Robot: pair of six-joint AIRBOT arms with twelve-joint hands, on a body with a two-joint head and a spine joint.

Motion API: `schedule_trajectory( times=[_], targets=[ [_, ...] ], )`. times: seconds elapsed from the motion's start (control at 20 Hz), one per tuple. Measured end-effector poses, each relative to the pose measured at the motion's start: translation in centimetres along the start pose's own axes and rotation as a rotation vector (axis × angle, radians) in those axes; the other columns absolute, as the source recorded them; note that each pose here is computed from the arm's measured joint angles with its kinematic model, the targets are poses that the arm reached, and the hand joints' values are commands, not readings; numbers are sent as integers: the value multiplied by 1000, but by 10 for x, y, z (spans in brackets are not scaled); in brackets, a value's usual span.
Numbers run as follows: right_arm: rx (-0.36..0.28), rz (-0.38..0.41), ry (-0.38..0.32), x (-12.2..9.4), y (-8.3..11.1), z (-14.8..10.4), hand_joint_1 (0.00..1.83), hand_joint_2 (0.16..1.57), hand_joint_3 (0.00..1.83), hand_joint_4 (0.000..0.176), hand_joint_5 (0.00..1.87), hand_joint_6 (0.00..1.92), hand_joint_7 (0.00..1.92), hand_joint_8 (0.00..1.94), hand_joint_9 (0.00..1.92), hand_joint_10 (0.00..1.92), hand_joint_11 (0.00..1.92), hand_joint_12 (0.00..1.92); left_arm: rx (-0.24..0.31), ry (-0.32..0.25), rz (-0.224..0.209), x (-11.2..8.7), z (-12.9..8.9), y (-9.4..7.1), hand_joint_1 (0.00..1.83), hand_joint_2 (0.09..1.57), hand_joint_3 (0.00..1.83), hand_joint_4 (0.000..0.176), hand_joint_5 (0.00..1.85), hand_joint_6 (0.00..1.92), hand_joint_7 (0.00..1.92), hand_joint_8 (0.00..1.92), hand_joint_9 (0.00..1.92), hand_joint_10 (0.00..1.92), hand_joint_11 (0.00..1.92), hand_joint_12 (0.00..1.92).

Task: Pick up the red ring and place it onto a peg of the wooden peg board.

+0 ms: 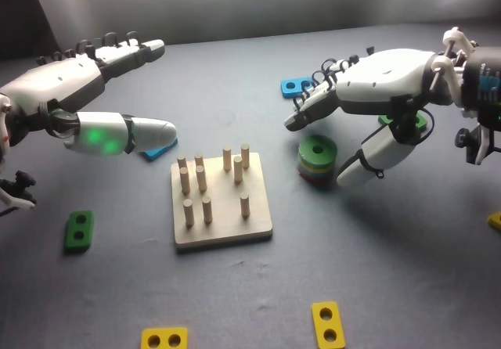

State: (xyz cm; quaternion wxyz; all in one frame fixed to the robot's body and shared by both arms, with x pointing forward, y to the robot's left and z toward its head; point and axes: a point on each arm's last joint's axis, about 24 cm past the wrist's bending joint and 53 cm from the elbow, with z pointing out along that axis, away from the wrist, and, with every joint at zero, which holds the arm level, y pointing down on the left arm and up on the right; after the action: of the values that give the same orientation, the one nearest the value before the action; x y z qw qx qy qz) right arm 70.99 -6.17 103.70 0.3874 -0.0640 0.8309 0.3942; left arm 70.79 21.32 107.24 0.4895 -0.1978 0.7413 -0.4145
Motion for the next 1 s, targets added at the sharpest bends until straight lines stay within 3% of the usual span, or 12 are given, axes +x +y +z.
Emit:
schedule_trajectory(
  times=[0.25,0.3,0.4,0.55,0.7,0.85,0.95,1.0],
  targets=[
    [-1,1,0,1,0,2,930,954,0,11,487,25,402,17,304,35,0,888,5,-3,-2,-1,1,-2,365,991,0,146,50,5,0,0,0,0,0,0],
    [-1,1,0,1,0,2,926,953,0,20,495,25,413,16,318,38,0,916,5,-2,-2,-1,1,-2,363,986,0,148,51,5,0,0,0,0,0,0],
    [-3,1,2,2,1,3,930,971,4,1,518,26,441,18,319,33,0,873,5,-3,-2,-1,1,-2,361,1005,6,137,44,1,0,0,0,0,0,0],
    [-9,3,7,5,4,5,933,974,4,0,547,36,442,15,308,27,0,875,5,-3,-2,-1,1,-2,371,1018,10,137,49,3,0,0,0,0,0,0],
    [-12,4,8,5,5,6,900,966,0,0,552,26,431,5,298,19,0,848,6,-3,-2,-1,1,-3,363,1022,9,158,38,0,0,0,0,0,0,0],
    [-12,4,9,6,6,7,889,966,0,0,563,13,421,0,280,6,0,764,7,0,1,0,1,-3,371,1031,10,149,35,1,0,0,0,0,0,0],
    [-15,5,10,7,7,8,912,960,0,0,585,14,432,3,287,7,0,789,10,0,1,-1,2,-5,365,1035,10,156,37,2,0,0,0,0,0,0],
    [-16,5,11,7,7,8,914,965,1,0,593,17,442,7,289,8,0,788,11,-1,2,-1,2,-5,363,1029,7,168,40,3,0,0,0,0,0,0]
  ],
)
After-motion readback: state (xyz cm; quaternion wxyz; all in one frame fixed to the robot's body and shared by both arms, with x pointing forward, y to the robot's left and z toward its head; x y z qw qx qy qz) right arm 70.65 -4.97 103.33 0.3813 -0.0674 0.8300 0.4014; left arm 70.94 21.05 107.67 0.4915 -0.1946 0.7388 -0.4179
